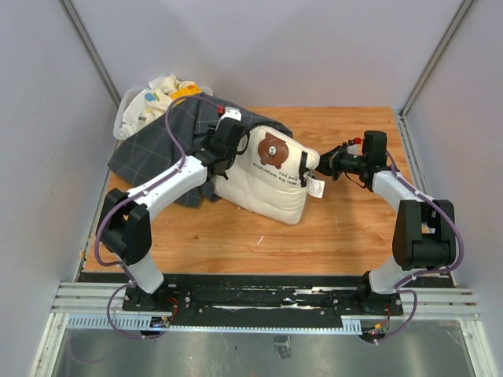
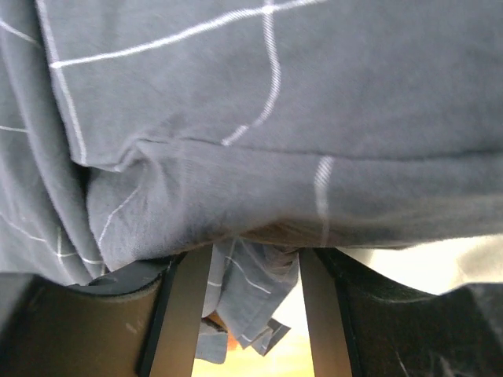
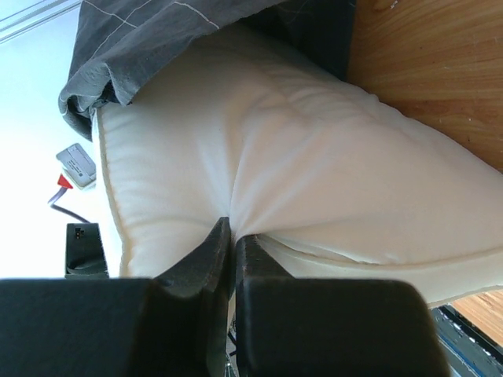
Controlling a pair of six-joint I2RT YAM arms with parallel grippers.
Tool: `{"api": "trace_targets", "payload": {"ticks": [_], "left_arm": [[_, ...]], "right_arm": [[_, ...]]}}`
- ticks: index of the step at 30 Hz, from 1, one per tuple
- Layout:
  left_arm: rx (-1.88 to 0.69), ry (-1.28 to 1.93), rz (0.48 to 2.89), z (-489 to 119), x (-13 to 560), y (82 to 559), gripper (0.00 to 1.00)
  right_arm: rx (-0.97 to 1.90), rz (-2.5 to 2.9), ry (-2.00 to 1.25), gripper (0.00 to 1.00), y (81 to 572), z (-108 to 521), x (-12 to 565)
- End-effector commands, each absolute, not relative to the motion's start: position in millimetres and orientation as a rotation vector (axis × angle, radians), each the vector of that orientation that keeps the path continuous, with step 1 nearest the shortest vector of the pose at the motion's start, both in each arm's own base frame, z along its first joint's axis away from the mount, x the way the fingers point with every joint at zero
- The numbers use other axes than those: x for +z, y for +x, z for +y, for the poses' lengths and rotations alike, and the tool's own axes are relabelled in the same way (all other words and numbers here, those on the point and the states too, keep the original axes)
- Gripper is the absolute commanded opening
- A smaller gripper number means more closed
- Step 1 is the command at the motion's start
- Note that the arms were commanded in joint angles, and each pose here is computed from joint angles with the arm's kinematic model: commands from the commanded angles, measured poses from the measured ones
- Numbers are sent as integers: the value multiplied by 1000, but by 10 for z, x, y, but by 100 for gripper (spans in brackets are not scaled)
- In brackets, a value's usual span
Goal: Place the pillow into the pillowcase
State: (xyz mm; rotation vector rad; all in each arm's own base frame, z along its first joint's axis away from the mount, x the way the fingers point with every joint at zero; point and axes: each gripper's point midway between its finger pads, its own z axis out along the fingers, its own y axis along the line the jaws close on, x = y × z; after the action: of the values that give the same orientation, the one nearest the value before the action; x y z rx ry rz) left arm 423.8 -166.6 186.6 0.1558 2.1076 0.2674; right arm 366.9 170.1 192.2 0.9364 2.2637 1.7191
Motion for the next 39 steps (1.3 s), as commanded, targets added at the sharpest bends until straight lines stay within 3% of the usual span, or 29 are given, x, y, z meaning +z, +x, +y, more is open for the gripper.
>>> {"api": "trace_targets", "payload": {"ticks": [1,6,9,26,34,39], "left_arm": [[395,67,2019,-1496,2125,4367,51],[364,90,2037,-1555,2094,4370,14],[302,81,2043,-1627,2185,4323,1],[-633,458,2062,-3259,3255,3365,0],[-720,525,2097,-3347,3371,3159,0],[-616,518,2209,-3167,2897,3173,0]], "right_arm": [[1674,2258,860,2,3717,1710,1946],[1676,2262,852,3,3713,1726,1943],[1669,2269,843,3,3698,1725,1933],[1690,2262,778,3,3680,1826,2094],[1765,2242,760,3,3451,1893,2306],[1730,2282,828,3,3570,1881,2009]]}}
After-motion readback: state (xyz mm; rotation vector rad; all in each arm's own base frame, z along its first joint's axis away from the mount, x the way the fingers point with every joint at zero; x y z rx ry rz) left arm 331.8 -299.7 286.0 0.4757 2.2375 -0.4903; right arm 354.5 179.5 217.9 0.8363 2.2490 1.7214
